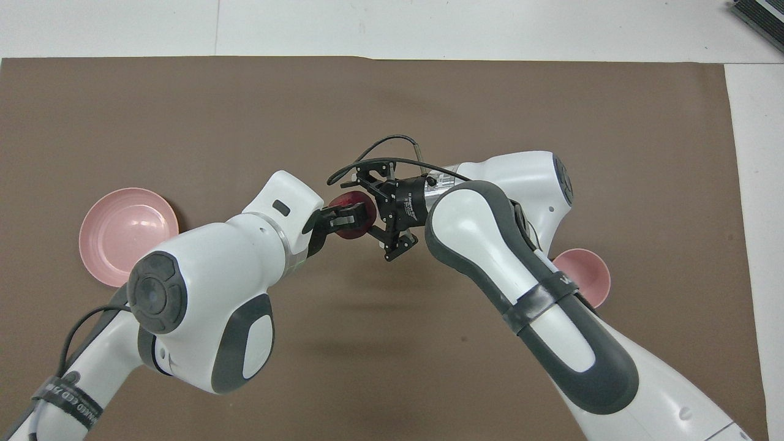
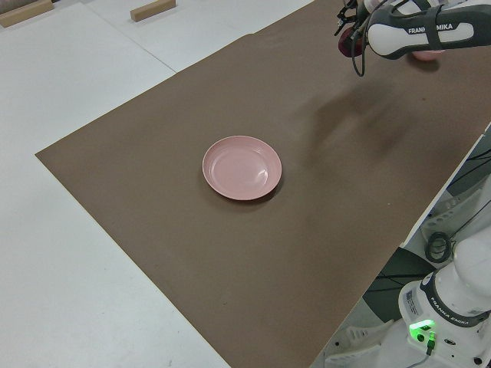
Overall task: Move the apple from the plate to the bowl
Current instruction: 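Grasp the apple with the right gripper while the left gripper releases it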
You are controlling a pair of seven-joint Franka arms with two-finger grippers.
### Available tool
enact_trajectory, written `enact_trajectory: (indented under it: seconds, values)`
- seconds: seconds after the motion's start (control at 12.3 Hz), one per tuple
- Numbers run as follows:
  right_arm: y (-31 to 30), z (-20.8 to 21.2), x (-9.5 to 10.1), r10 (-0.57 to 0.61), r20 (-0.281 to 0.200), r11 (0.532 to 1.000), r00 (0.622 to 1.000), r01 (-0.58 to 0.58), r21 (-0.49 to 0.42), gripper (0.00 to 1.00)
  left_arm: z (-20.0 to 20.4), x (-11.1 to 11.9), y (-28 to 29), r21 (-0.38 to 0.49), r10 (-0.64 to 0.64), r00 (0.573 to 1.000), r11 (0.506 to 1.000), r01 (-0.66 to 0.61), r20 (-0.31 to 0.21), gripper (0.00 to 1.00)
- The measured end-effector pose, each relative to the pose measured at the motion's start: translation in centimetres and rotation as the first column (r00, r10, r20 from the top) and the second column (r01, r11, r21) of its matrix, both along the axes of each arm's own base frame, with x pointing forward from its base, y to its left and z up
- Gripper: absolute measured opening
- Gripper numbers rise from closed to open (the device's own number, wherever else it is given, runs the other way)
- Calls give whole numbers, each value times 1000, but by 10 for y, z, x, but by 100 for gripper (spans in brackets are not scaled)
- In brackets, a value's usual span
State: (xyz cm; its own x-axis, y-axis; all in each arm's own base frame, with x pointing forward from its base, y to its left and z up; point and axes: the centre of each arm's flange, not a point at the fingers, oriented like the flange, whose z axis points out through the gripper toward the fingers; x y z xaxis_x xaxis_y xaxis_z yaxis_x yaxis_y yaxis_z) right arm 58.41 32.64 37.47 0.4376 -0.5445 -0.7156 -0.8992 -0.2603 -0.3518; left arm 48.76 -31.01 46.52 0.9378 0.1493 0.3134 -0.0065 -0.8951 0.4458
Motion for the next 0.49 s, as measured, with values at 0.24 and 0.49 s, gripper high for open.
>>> enact_trajectory:
  seconds: [0.24,0.49]
  values:
    - [0,0,0,3,2,1000,1000,-3,-4,96,0,3,-3,-2,2,1000,1000,-2,1,62]
    - [0,0,0,4,3,1000,1000,-4,-4,77,3,6,-5,-13,21,1000,1000,-21,-6,72]
